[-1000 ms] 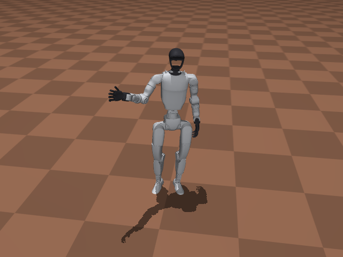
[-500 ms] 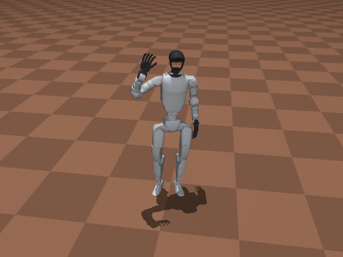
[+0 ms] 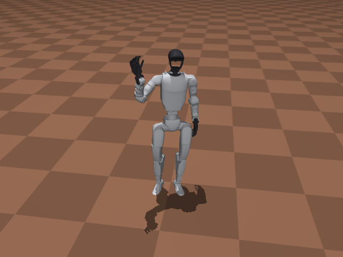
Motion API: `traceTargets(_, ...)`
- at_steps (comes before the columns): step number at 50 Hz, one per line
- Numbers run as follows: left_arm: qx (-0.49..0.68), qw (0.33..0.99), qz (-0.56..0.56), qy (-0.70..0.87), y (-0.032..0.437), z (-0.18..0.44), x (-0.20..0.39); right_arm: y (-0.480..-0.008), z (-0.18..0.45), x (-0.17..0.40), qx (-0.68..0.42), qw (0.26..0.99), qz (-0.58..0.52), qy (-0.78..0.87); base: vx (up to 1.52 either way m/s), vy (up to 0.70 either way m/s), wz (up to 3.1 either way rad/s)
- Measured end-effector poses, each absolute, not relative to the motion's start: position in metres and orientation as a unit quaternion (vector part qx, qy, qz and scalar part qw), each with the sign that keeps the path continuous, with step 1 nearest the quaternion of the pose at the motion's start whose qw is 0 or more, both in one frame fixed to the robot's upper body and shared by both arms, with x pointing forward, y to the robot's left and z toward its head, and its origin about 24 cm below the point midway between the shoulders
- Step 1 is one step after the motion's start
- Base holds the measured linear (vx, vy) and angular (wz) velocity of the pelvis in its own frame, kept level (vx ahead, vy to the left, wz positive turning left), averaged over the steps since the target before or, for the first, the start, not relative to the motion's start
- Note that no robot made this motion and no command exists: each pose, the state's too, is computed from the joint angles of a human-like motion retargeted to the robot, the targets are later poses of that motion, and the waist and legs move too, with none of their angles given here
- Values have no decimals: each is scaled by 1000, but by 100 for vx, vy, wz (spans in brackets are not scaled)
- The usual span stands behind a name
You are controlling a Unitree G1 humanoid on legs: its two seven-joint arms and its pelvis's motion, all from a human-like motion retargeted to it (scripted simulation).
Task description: In place motions
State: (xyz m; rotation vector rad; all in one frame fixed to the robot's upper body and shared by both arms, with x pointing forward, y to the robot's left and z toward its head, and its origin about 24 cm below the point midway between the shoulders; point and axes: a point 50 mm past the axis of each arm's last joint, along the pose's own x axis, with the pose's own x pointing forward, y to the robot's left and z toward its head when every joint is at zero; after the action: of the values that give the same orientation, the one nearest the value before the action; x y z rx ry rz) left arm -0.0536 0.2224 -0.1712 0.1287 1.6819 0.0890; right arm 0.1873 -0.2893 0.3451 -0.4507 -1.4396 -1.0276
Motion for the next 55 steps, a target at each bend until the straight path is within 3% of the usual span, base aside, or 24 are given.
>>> traceTargets(7,58,670,37,740,222,-172,-49,-223,354,159,-349,442,-300,-770,0,0,0)
traceTargets(13,51,687,28,724,217,-175,-36,-212,350,155,-430,376,-293,-767,0,0,0)
traceTargets(20,52,699,19,713,214,-176,-27,-257,344,168,-379,460,-432,-677,0,0,0)
traceTargets(26,51,685,22,726,215,-175,-37,-303,320,191,-241,581,-551,-549,0,0,0)
traceTargets(31,33,673,29,739,214,-174,-46,-316,298,207,-121,646,-577,-485,0,0,0)
traceTargets(35,15,669,40,742,213,-174,-49,-310,297,211,-94,658,-561,-493,0,0,0)
traceTargets(40,16,671,42,740,215,-173,-47,-285,318,201,-187,605,-513,-579,0,0,0)
traceTargets(49,45,686,23,726,220,-174,-34,-216,344,172,-375,403,-345,-760,0,0,0)
traceTargets(55,52,695,9,717,216,-175,-26,-224,343,174,-428,387,-375,-726,0,0,0)
